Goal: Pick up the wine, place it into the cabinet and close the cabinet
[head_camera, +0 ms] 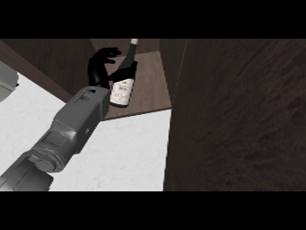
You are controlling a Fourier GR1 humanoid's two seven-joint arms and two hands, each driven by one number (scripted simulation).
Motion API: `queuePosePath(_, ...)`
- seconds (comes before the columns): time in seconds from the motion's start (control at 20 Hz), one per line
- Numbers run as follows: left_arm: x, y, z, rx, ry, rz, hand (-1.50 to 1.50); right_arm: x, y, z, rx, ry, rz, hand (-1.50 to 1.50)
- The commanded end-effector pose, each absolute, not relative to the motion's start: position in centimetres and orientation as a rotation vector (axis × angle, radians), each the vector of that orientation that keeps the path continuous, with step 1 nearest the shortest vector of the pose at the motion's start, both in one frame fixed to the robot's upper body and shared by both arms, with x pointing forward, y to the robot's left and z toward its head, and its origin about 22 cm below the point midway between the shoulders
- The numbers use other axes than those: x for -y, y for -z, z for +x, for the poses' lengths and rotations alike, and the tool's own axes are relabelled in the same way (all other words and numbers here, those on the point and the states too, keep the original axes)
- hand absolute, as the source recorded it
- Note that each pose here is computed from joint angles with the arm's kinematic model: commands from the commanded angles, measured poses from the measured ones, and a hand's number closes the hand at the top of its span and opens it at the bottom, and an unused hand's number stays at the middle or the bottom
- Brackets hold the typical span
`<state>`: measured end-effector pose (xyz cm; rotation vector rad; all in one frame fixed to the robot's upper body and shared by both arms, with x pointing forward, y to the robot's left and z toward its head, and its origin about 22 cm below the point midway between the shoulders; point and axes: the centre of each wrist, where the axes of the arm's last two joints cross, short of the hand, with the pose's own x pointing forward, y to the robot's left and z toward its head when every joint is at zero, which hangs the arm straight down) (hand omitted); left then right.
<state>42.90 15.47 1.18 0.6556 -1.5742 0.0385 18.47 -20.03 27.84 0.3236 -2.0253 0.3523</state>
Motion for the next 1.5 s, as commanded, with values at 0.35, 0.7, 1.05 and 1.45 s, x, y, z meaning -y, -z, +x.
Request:
queuePosePath(0.35,-18.7,-0.5,42.7,1.522,-0.046,0.657,-1.5,20.2,-27.7,17.9,2.021,-0.348,0.346,-1.5)
queuePosePath(0.7,-20.1,-2.5,43.7,1.624,0.07,0.626,-1.5,20.1,-27.9,18.0,2.025,-0.358,0.336,-1.5)
queuePosePath(1.05,-17.5,-3.6,44.1,1.793,0.106,0.213,-1.5,20.4,-28.0,18.0,2.024,-0.319,0.316,-1.5)
queuePosePath(1.45,-14.0,-4.9,44.3,1.901,-0.035,-0.206,-1.5,20.9,-28.6,17.3,2.022,-0.3,0.295,-1.5)
